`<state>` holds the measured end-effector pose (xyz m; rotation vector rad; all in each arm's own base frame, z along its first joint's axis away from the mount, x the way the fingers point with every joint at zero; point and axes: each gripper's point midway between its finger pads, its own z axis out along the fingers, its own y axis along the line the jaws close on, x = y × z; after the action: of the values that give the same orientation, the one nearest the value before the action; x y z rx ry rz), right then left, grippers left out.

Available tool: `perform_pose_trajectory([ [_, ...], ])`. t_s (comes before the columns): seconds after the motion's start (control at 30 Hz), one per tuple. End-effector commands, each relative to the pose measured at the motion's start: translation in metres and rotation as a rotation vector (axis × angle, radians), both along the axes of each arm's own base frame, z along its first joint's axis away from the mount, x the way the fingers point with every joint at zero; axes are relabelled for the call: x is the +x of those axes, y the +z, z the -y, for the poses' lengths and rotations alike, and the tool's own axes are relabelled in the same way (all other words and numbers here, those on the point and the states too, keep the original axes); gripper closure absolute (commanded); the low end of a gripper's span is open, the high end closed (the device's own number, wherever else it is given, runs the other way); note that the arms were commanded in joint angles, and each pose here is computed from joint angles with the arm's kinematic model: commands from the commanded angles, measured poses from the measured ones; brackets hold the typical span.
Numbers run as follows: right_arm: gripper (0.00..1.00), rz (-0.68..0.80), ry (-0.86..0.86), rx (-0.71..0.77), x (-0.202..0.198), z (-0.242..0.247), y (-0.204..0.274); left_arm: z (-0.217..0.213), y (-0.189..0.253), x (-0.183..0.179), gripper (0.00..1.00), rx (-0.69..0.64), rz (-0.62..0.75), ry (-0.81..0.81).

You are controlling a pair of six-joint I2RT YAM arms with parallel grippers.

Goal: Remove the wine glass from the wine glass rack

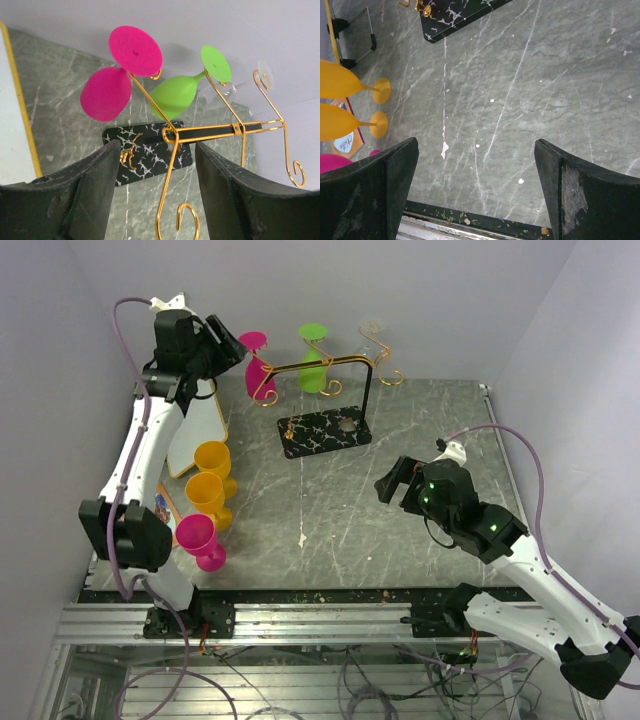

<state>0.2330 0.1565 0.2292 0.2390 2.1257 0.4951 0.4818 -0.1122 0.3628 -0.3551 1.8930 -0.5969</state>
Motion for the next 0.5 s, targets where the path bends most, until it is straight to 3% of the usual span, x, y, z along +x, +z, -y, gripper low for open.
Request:
perform_pose_trajectory([
  [0.0,0.00,0.026,-0.038,0.023,0.004,0.004,0.007,0.005,0.030,0.030,0.27,-0.036,0.124,-0.020],
  [0.13,0.00,0.055,-0.069,0.024,0.010,0.007,0.016,-0.004,0.029,0.049,0.14,-0.051,0.120,0.025],
  [0.3,0.01,0.111,-0.131,0.033,0.017,0.016,0.033,-0.015,0.017,0.071,0.09,-0.102,0.094,0.102],
  [0.47,0.00,0.149,-0.182,0.037,0.018,0.027,0.045,-0.026,0.001,0.090,0.10,-0.137,0.062,0.196],
])
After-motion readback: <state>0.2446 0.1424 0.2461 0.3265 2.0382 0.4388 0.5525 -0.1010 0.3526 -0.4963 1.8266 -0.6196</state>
